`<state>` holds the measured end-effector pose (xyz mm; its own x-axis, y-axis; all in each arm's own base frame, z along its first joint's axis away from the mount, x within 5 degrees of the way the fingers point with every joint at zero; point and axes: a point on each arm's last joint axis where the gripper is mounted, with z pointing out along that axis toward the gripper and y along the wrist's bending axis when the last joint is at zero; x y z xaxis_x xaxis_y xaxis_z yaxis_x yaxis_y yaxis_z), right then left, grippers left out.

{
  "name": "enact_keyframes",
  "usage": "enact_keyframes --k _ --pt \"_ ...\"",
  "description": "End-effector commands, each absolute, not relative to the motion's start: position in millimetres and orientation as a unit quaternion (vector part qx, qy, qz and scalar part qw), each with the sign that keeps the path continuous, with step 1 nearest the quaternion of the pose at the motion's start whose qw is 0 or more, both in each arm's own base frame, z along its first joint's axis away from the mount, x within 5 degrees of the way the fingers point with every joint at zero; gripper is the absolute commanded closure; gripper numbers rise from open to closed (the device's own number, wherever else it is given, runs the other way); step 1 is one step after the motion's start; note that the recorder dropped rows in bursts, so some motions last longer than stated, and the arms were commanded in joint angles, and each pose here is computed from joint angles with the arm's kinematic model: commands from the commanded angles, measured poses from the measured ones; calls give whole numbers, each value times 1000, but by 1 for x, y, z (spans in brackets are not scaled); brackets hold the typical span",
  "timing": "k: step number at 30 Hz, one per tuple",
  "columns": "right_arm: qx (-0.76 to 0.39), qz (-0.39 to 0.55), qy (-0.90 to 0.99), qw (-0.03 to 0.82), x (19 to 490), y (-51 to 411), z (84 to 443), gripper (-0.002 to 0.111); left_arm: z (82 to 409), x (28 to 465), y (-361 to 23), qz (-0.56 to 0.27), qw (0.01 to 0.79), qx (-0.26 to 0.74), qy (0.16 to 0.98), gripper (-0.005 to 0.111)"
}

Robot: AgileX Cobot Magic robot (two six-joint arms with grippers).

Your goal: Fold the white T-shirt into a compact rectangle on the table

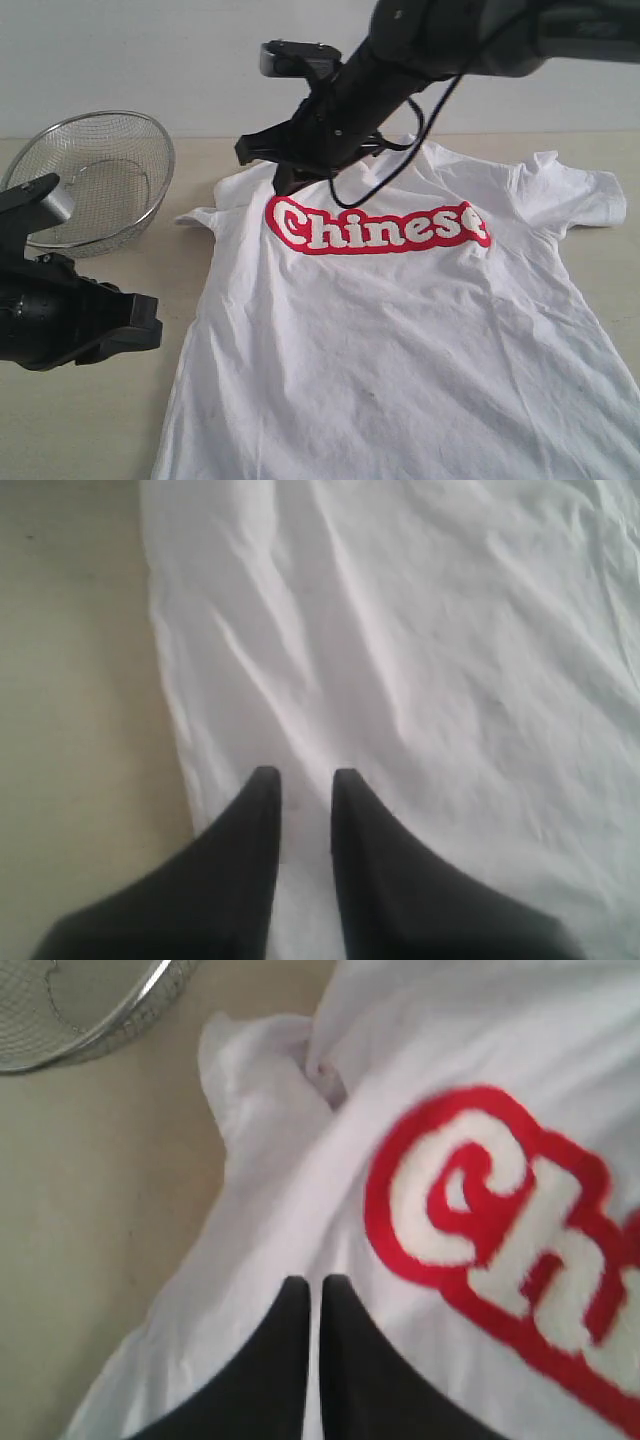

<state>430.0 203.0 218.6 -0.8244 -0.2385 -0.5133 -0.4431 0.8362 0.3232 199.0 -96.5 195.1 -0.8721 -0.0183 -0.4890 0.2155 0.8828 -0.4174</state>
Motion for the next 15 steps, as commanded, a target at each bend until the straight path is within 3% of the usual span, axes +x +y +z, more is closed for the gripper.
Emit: enact_keyframes --k 1,5,15 --pt "-213 233 919 237 472 229 203 108 193 205 -74 -204 254 20 945 88" --pt "-228 235 912 248 497 240 181 108 183 199 -62 -183 235 14 955 88" --pt "-258 233 914 208 494 241 162 108 183 206 -59 -176 268 -20 947 88"
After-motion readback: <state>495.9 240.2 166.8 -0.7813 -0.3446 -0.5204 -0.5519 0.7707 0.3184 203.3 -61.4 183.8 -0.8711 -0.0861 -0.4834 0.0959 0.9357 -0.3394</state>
